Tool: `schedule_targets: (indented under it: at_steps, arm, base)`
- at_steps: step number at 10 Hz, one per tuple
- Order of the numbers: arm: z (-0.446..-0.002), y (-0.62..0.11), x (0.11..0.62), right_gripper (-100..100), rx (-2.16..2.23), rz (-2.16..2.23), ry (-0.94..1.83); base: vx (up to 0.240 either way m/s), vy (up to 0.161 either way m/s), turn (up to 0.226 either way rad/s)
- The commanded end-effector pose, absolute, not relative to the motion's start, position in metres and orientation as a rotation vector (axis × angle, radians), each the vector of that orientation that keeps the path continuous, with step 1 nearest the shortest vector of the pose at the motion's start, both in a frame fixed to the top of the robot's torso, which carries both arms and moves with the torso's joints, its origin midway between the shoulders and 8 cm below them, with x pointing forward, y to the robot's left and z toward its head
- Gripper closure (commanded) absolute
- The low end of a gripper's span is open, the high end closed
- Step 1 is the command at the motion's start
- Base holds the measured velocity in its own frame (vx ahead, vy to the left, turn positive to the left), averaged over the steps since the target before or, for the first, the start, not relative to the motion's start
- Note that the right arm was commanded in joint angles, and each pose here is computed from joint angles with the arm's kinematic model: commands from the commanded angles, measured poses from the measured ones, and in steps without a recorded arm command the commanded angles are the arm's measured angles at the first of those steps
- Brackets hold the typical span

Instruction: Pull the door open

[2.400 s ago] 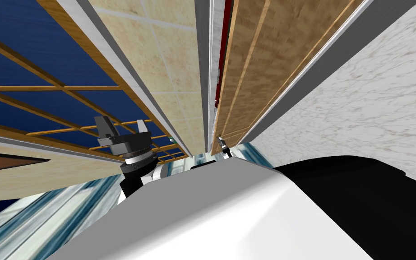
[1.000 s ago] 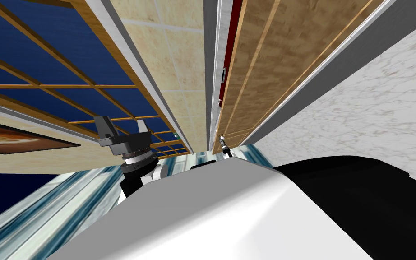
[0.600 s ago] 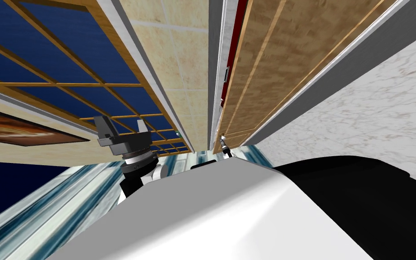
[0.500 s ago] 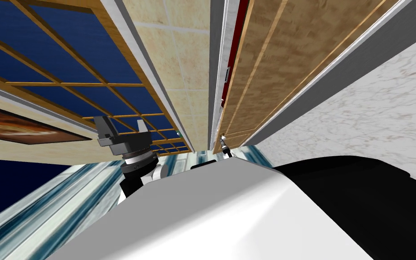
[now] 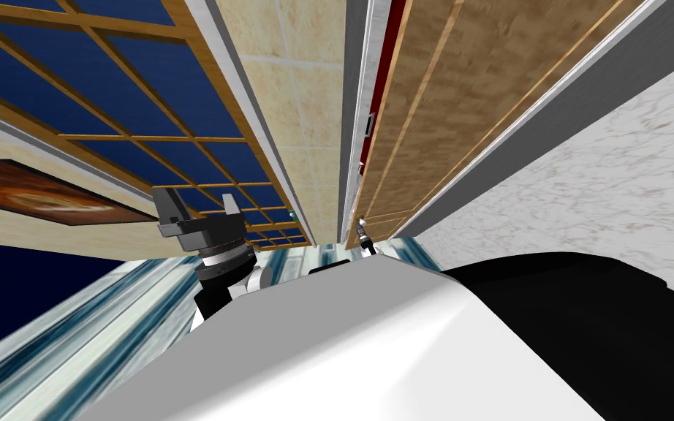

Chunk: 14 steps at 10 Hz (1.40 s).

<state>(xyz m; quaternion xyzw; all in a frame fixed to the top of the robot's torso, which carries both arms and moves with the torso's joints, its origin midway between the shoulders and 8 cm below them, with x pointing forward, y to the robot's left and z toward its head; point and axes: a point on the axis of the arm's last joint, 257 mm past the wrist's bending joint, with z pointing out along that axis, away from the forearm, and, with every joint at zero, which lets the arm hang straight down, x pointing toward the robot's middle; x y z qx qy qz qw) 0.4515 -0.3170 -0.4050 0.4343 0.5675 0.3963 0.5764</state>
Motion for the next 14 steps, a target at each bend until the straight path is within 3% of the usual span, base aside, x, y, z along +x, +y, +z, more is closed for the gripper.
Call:
schedule_targets:
  at_steps: [1, 14]
  arm:
    - [-0.404, -0.318, 0.452, -100, 1.041, 0.950, 1.313]
    - [-0.398, -0.328, 0.457, -100, 1.352, 1.230, 1.058]
  base:
    - [-0.026, -0.010, 0.020]
    - [-0.042, -0.013, 0.050]
